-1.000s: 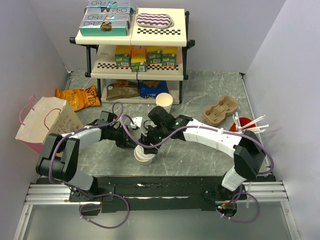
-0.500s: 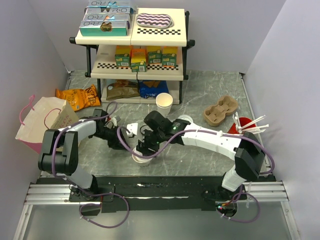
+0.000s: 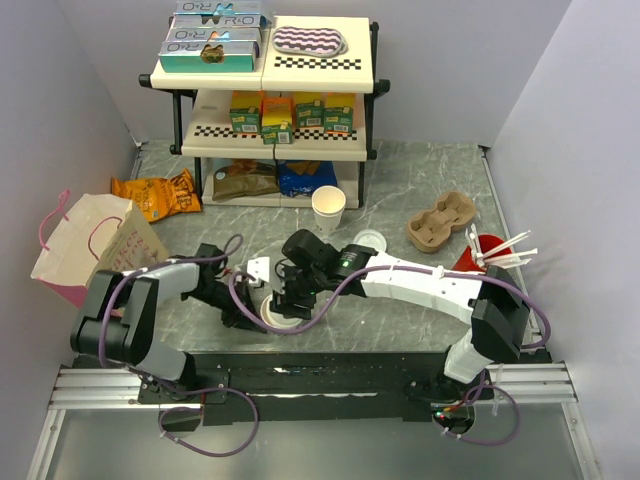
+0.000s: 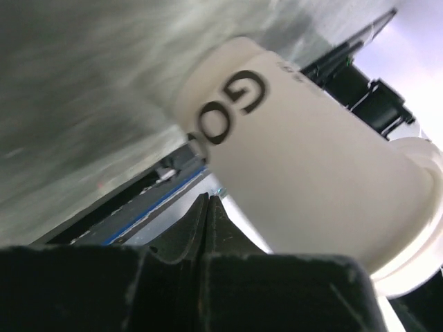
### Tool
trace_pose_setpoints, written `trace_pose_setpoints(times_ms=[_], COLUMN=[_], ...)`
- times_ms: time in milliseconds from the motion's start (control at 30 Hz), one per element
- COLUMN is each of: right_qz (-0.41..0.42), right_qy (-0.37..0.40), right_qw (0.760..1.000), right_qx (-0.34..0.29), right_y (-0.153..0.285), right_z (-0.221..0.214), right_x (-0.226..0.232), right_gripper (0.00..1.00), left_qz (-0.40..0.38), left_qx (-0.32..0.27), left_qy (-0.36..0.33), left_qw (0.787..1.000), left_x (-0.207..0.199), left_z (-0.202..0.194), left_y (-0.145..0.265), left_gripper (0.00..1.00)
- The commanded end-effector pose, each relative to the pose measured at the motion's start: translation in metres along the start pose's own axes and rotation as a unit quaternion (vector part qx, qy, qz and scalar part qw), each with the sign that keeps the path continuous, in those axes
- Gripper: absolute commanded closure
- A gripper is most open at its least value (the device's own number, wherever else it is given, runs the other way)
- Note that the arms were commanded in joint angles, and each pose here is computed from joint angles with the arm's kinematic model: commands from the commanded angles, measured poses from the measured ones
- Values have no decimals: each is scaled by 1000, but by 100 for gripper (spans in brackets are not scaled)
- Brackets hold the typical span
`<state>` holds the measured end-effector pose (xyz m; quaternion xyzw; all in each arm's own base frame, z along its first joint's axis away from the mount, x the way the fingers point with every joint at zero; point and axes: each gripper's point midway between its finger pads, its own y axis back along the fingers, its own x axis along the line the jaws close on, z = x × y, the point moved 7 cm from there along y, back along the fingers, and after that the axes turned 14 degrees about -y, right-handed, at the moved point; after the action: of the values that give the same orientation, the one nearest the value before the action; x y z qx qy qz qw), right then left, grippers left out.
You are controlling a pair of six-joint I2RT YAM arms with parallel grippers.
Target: Pack the takeout coffee
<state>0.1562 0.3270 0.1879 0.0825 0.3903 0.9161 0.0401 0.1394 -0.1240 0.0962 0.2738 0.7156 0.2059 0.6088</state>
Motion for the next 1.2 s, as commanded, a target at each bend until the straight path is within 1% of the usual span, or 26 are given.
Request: trace_pose_setpoints(times_ms=[0, 200, 367, 533, 800, 1167], right_qz=[-14, -14, -12, -9, -9, -8], right_qy=[33, 29, 27, 19, -15, -25], right_qw=[999, 999, 999, 1000, 1000, 1000], right_qx=[-25, -27, -21, -5, -5, 4], right_y=[14, 13, 9, 5, 6, 2], right_z=[20, 25, 27, 24, 21, 17], right_x=[2, 1, 0, -2, -12, -17], right_gripper=[34, 34, 34, 34, 34, 35], left_qz=[-37, -36, -40, -42, -35, -30], left_qx=[-5, -7, -11, -11, -16, -34], left_qy=[-29, -32, -53, -54, -68, -87], left_qw=[999, 999, 998, 998, 997, 995], left_x=[-20, -19, -23, -22, -24, -26], left_z=[19, 31, 41, 40, 42, 45], left_y=[-5, -6, -5, -6, -4, 0], left_gripper=[99, 99, 99, 99, 99, 99])
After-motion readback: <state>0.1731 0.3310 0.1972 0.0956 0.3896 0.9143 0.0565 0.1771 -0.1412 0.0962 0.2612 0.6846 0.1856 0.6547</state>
